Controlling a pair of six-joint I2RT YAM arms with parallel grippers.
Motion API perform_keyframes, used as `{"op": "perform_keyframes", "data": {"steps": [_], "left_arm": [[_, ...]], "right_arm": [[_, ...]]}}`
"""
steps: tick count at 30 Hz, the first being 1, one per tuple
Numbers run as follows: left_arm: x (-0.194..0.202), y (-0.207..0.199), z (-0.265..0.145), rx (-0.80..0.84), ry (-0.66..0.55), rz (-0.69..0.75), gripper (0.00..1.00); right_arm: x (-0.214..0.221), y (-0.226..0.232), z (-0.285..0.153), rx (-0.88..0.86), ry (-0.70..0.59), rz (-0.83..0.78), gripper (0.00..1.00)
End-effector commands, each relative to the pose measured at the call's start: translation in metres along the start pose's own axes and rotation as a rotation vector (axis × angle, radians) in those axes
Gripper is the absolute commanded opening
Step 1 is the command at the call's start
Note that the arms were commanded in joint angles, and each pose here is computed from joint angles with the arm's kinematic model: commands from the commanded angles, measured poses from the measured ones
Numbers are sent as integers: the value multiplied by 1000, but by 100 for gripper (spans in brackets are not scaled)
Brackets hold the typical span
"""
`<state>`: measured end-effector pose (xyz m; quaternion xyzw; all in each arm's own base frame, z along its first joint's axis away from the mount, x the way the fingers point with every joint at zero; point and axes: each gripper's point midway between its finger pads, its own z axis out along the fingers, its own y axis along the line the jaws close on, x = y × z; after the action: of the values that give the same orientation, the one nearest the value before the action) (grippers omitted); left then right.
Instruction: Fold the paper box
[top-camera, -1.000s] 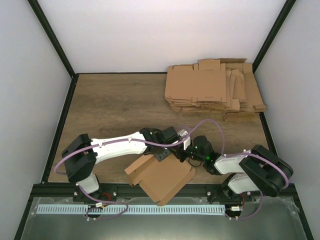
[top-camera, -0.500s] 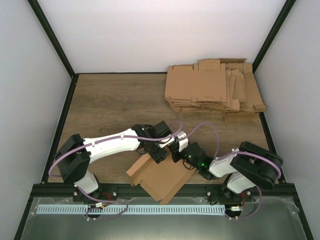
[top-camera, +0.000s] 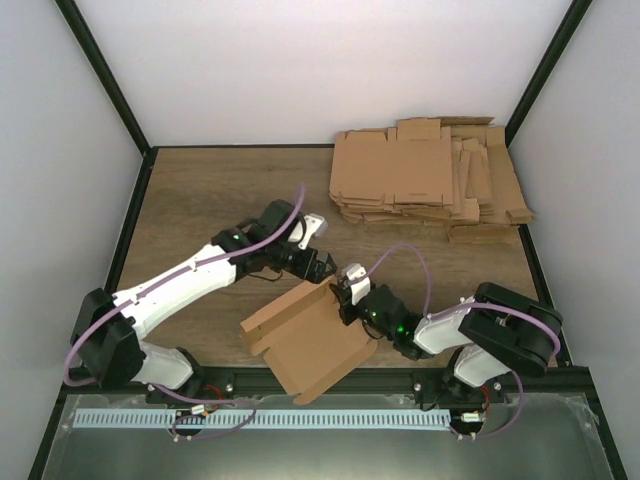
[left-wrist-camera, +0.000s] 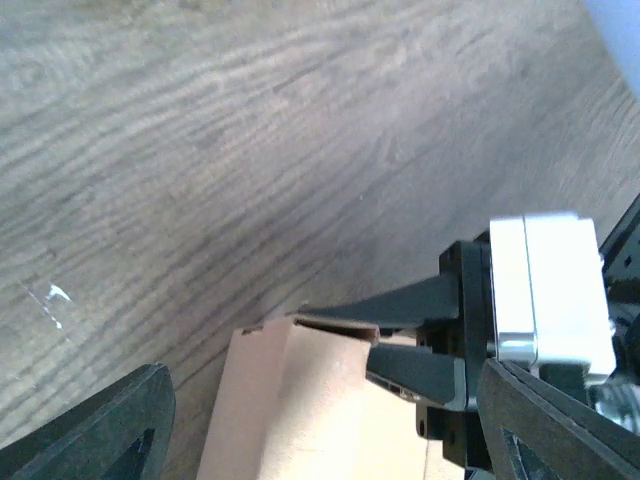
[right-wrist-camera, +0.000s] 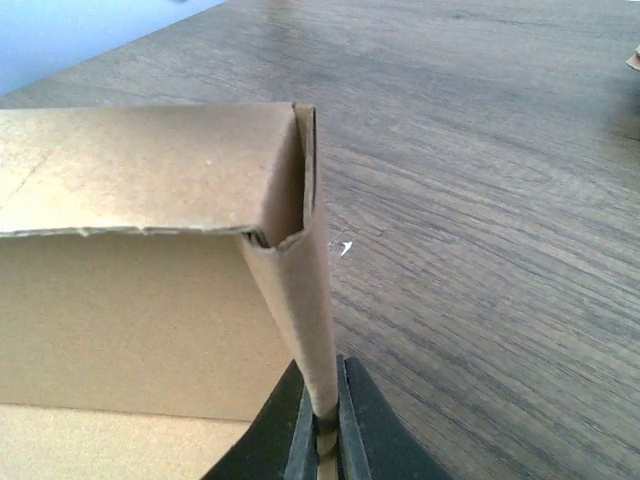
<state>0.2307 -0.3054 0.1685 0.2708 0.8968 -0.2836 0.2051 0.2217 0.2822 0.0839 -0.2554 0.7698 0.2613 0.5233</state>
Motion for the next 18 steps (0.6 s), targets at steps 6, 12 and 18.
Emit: {"op": "perform_keyframes", "data": {"steps": [6, 12, 18], "left_arm": [[-6, 31, -9, 17, -63, -149, 70], [2, 43, -6, 16, -68, -189, 60], [-3, 53, -18, 17, -129, -216, 57]], "right_arm": [[-19, 8, 8, -5, -41, -36, 6], [-17, 7, 9, 1, -28, -40, 6], [-17, 7, 11, 3, -20, -43, 6]]}}
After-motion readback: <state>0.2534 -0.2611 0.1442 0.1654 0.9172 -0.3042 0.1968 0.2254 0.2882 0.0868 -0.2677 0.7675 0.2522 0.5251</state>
